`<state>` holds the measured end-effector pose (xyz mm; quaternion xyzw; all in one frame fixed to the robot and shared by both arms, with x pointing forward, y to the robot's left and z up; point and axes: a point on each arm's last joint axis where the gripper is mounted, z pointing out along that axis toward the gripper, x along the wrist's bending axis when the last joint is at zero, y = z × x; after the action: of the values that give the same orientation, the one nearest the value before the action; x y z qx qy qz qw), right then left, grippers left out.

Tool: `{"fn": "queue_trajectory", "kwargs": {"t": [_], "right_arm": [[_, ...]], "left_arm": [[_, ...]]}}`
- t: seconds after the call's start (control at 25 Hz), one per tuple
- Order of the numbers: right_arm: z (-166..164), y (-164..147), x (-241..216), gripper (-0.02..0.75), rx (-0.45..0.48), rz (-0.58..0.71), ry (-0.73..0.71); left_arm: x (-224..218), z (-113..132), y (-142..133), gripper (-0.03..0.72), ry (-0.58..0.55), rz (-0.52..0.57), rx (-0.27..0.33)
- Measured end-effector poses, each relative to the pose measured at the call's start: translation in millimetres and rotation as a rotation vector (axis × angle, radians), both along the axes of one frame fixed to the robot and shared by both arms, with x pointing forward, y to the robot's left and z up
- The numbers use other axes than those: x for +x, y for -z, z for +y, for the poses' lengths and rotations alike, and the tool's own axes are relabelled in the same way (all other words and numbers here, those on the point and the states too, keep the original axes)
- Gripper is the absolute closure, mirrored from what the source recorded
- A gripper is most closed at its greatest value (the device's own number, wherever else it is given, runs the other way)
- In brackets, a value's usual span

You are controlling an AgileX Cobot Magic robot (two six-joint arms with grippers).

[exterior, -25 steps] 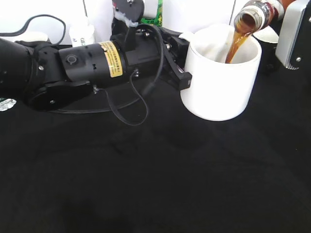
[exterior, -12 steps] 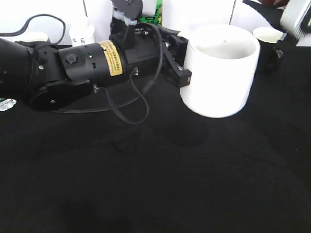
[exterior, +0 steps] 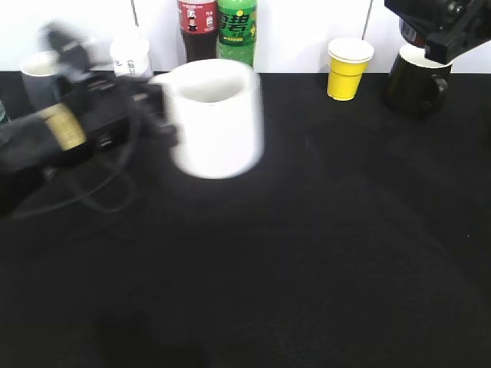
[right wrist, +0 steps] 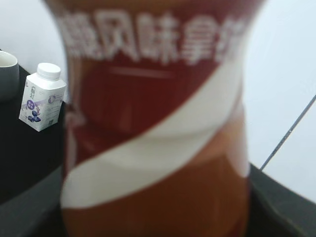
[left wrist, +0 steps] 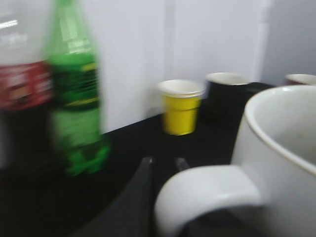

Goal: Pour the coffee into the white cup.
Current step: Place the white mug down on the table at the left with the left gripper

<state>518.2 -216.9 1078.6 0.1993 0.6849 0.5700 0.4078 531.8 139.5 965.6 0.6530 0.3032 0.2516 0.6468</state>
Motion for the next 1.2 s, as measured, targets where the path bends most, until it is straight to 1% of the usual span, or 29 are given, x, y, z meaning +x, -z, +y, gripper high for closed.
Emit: {"fn": "queue_trajectory", "kwargs": {"t": [0.04,0.12,0.16,0.2,0.24,0.32,0.4,0.48,0.6,0.68,0.76,0.84,0.88,0.96,1.12,1.2], "right_arm": [[0,0,0,0.225,0.010,0.002,0.005],[-1,-2,1,0.225,0.037,0.006,0.019],[-2,-2,1,0.225,0.044,0.008,0.025],[-2,-2,1,0.225,0.046,0.008,0.026],[-2,-2,1,0.225,0.047,0.008,0.027],[-2,-2,2,0.225,0.051,0.009,0.027],[-2,-2,2,0.225,0.052,0.009,0.028],[-2,-2,2,0.225,0.052,0.009,0.028],[-2,-1,2,0.225,0.052,0.015,0.028],[-2,-1,3,0.225,0.055,0.016,0.031],[-3,-2,3,0.225,0.081,0.017,0.043],[-3,-3,3,0.225,0.090,0.015,0.041],[-3,-3,3,0.225,0.092,0.012,0.038],[-2,-4,3,0.225,0.095,0.009,0.036],[-2,-10,2,0.225,0.163,-0.025,0.016],[-5,-12,4,0.225,0.219,-0.008,0.064]], "left_arm": [[-1,9,6,0.623,-0.062,0.009,0.003],[-1,23,11,0.623,-0.184,-0.008,0.021],[2,27,11,0.623,-0.235,-0.016,0.006],[5,30,14,0.623,-0.281,-0.029,-0.023],[8,33,20,0.623,-0.327,-0.031,-0.036],[14,42,43,0.623,-0.414,0.032,-0.015],[22,55,66,0.623,-0.468,0.090,0.021],[38,65,74,0.623,-0.515,0.093,0.021],[59,64,82,0.623,-0.527,0.065,0.004],[61,63,84,0.624,-0.518,0.052,0.000],[61,61,84,0.615,-0.497,0.047,0.007],[59,59,84,0.531,-0.472,0.041,0.003],[56,60,86,0.487,-0.471,0.043,0.002],[48,63,89,0.450,-0.471,0.059,0.011],[18,70,79,0.439,-0.456,0.088,0.029],[2,74,71,0.439,-0.453,0.093,0.033]]}}
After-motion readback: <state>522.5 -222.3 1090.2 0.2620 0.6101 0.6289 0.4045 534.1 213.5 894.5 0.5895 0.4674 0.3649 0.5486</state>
